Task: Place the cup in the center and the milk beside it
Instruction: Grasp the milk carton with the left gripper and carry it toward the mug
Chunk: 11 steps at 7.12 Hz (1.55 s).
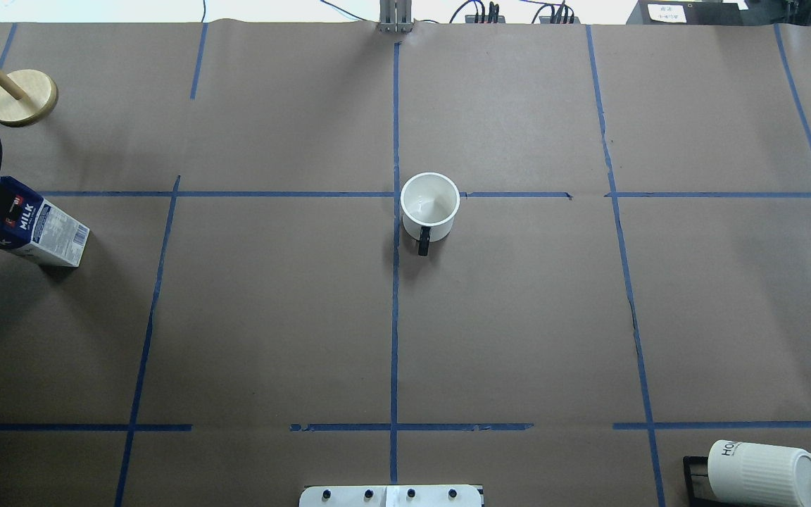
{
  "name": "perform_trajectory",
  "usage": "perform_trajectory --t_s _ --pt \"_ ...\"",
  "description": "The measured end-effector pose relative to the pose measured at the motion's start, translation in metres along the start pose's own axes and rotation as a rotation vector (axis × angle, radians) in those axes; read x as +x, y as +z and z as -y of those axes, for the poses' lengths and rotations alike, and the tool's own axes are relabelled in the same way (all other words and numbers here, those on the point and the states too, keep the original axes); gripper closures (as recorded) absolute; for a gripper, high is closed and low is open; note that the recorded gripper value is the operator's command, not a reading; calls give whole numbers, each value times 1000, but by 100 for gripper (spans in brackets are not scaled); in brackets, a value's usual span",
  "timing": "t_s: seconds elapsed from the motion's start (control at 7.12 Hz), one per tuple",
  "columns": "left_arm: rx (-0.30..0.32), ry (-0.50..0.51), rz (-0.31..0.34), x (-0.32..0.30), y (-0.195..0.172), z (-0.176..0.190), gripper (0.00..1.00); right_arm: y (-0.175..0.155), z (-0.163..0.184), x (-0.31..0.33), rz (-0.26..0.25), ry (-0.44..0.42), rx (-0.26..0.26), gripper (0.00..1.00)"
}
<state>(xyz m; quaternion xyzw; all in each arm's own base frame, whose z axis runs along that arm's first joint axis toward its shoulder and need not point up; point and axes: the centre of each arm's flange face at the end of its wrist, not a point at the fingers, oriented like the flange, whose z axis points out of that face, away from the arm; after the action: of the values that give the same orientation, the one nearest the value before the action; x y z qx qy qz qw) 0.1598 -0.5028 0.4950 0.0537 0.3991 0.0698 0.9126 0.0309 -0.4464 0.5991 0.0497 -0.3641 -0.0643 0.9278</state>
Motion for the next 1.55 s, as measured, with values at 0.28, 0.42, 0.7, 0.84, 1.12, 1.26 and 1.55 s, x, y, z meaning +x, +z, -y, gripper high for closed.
perform_trajectory --t_s 0.28,0.42,0.7,0.84,1.12,1.26,1.55 --pt "14 0 -8 26 -16 21 52 1 -2 1 1 3 -3 0" --pt "12 -12 -5 54 -34 44 52 1 -3 1 1 3 -3 0" --pt "4 -78 -8 133 -75 88 51 1 -3 1 1 3 -3 0" --pt "0 -126 -16 196 -81 100 51 2 -4 2 2 3 -4 0" --pt "20 -193 -7 343 -61 102 50 3 -6 3 1 5 -6 0" --pt "26 -217 -7 409 -53 111 50 3 -7 3 0 6 -7 0" --pt "5 -224 -4 480 -35 124 50 4 -7 4 -1 7 -8 0"
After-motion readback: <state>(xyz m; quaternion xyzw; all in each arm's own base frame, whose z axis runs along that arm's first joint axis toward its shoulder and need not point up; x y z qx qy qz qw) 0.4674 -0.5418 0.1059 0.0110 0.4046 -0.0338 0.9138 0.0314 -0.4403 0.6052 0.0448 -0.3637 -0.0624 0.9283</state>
